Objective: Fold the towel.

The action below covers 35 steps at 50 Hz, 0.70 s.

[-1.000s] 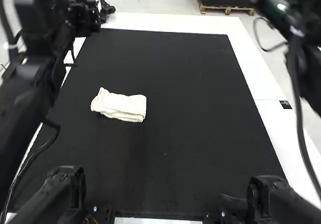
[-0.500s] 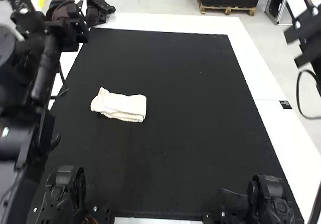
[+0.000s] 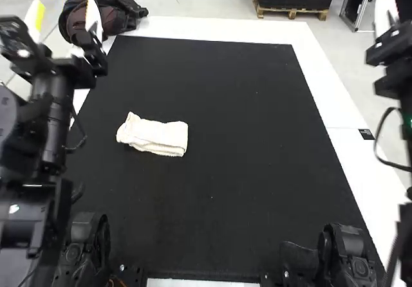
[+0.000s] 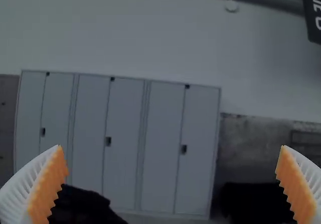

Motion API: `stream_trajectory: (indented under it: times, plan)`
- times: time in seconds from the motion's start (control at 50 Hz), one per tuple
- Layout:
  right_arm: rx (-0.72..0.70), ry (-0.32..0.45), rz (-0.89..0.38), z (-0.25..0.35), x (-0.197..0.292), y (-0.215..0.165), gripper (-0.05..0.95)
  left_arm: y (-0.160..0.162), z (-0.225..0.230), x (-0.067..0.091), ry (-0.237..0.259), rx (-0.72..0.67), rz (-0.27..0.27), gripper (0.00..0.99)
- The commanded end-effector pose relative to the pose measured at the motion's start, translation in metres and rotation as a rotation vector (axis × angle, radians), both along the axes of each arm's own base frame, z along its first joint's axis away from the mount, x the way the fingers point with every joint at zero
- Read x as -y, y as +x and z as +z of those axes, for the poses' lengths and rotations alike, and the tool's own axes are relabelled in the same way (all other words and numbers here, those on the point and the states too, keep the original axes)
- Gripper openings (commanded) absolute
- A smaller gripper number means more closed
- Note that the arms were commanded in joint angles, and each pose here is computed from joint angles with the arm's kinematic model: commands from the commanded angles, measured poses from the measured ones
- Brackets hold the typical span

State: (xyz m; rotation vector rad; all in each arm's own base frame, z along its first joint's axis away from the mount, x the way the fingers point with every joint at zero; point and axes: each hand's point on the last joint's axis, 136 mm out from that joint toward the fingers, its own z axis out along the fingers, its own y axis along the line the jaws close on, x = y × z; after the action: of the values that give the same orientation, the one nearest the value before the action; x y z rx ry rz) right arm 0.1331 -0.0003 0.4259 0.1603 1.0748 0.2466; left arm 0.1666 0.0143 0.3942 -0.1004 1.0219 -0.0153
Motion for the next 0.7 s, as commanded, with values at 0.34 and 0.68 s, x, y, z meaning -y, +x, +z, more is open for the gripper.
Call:
stream_trajectory:
  times: [0.34, 0.68]
  plan:
    - [-0.199, -0.102, -0.272, -0.142, 0.043, 0.087, 0.92, 0.047, -0.096, -0.004, 0.198, -0.057, 0.131, 0.970]
    - [-0.449, -0.302, -0.254, -0.236, 0.036, 0.111, 0.92, 0.078, -0.203, -0.009, 0.044, -0.482, 0.051, 0.970]
